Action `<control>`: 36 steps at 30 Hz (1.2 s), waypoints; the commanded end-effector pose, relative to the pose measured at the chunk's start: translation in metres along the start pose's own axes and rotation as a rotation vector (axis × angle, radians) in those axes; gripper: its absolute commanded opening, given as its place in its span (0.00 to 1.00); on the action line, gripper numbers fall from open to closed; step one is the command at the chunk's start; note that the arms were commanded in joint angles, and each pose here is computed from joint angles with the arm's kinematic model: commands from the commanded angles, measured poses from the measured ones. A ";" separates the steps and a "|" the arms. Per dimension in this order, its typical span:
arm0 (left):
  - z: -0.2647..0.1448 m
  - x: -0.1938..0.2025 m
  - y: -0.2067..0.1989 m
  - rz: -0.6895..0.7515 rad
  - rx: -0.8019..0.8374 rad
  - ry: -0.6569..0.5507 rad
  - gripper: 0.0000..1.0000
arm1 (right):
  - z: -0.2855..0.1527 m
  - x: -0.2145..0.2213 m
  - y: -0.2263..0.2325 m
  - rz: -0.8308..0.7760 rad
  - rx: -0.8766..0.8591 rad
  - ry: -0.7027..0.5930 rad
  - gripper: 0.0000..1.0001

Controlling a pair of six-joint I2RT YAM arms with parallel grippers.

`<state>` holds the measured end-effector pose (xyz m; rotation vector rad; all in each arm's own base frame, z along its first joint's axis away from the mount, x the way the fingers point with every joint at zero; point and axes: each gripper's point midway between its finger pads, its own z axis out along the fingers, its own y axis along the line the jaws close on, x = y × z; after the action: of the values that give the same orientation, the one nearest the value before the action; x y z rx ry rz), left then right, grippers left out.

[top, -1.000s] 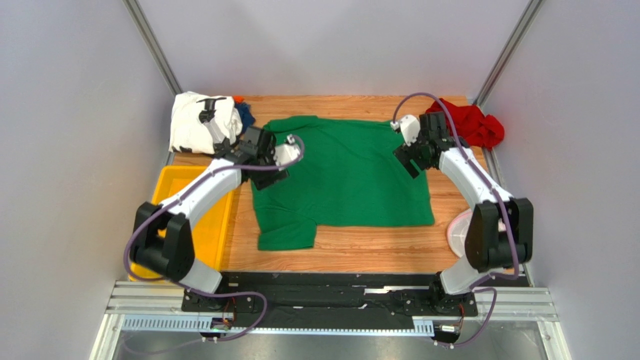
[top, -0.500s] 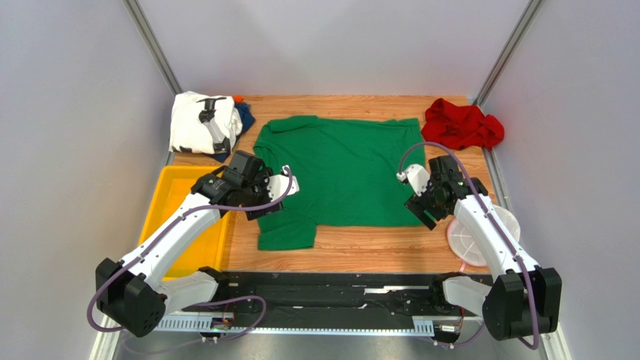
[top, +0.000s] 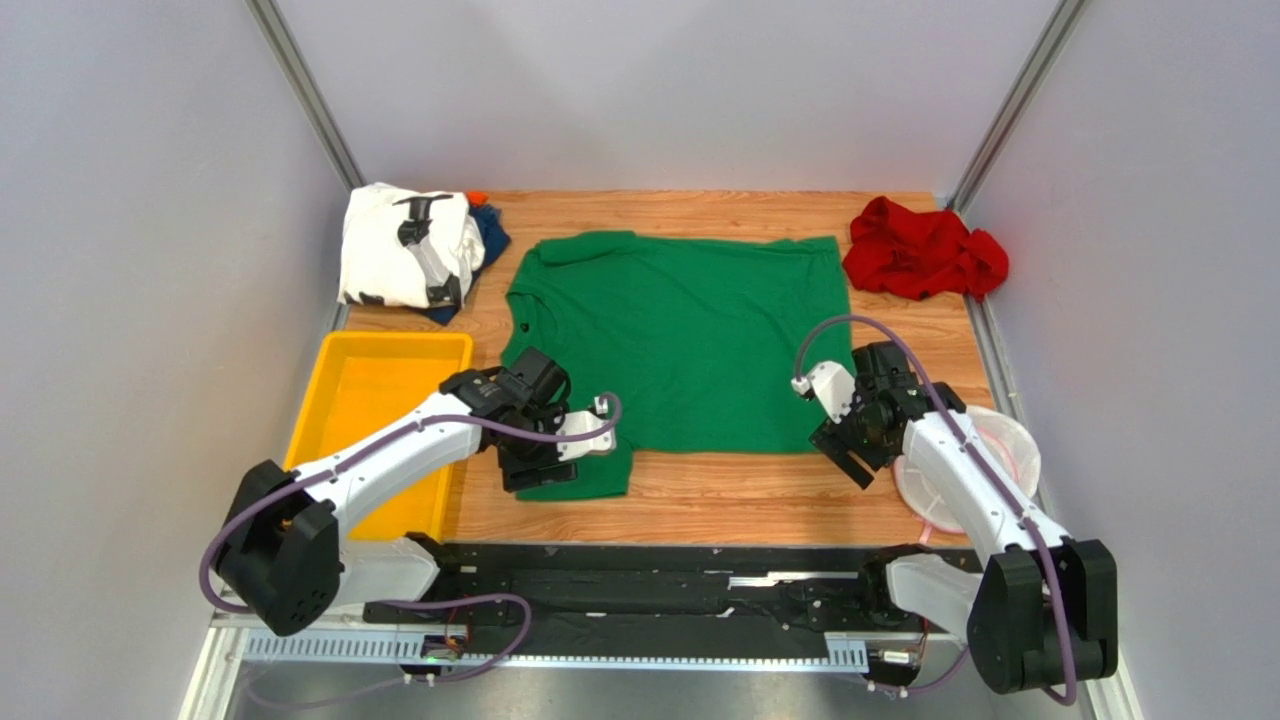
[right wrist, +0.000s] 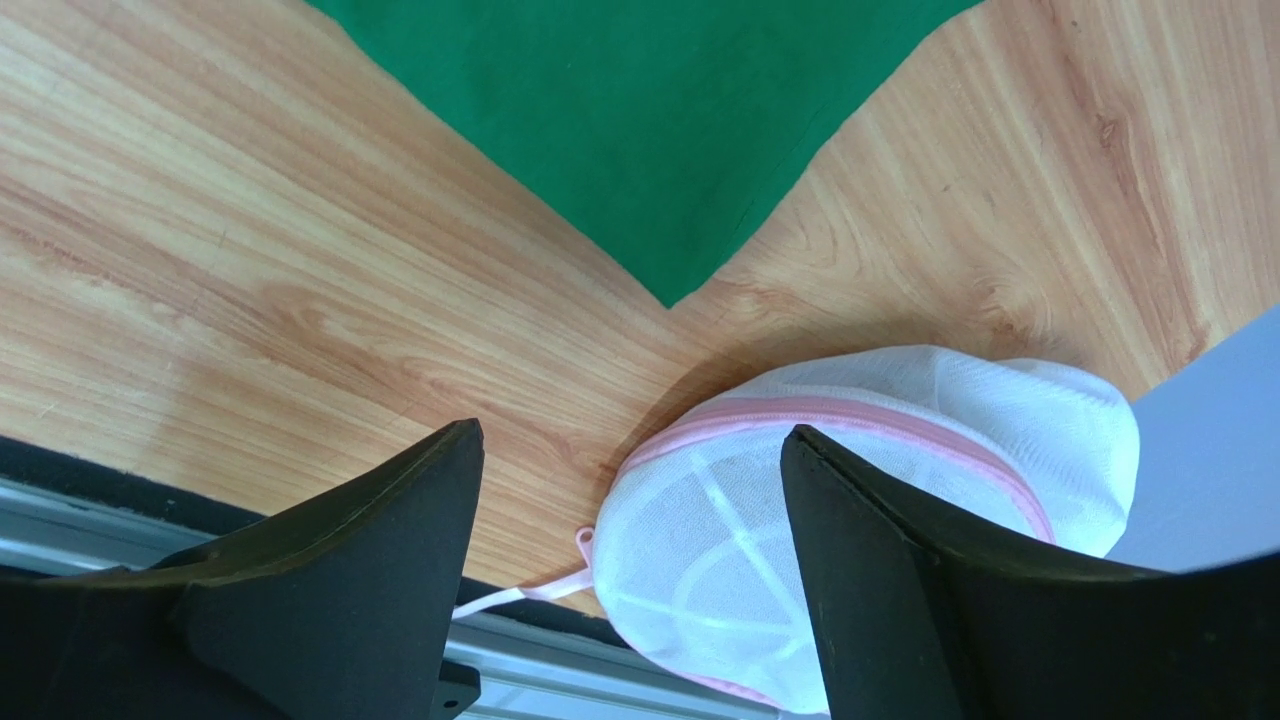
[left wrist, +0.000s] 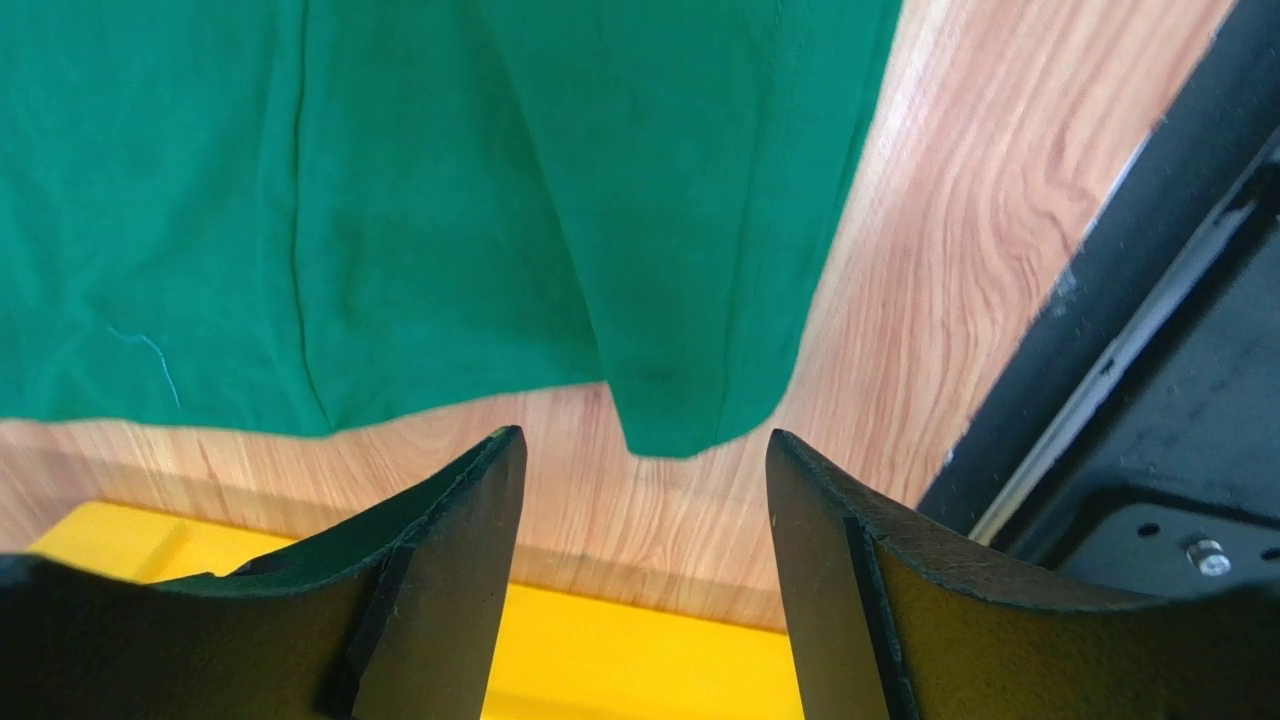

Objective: Fold and stack the t-shirts
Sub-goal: Grap the side of the flattened tshirt closest away from the robot with both arms

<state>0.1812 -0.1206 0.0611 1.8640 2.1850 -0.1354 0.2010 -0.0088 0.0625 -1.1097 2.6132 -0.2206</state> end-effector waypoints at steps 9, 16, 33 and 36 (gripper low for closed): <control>0.025 0.000 -0.012 0.002 -0.002 0.030 0.65 | 0.010 -0.014 -0.011 0.005 0.048 -0.050 0.77; 0.024 0.005 -0.022 0.010 0.000 0.030 0.64 | 0.017 -0.012 -0.009 0.005 0.039 -0.040 0.77; 0.002 -0.002 -0.013 0.005 -0.088 -0.019 0.63 | 0.020 -0.008 -0.006 0.011 0.041 -0.038 0.76; -0.011 -0.006 -0.016 0.002 -0.096 -0.063 0.63 | 0.020 -0.009 -0.006 0.014 0.042 -0.041 0.76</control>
<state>0.1668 -0.1220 0.0505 1.8408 2.1438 -0.0566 0.2097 -0.0080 0.0421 -1.1026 2.6007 -0.2291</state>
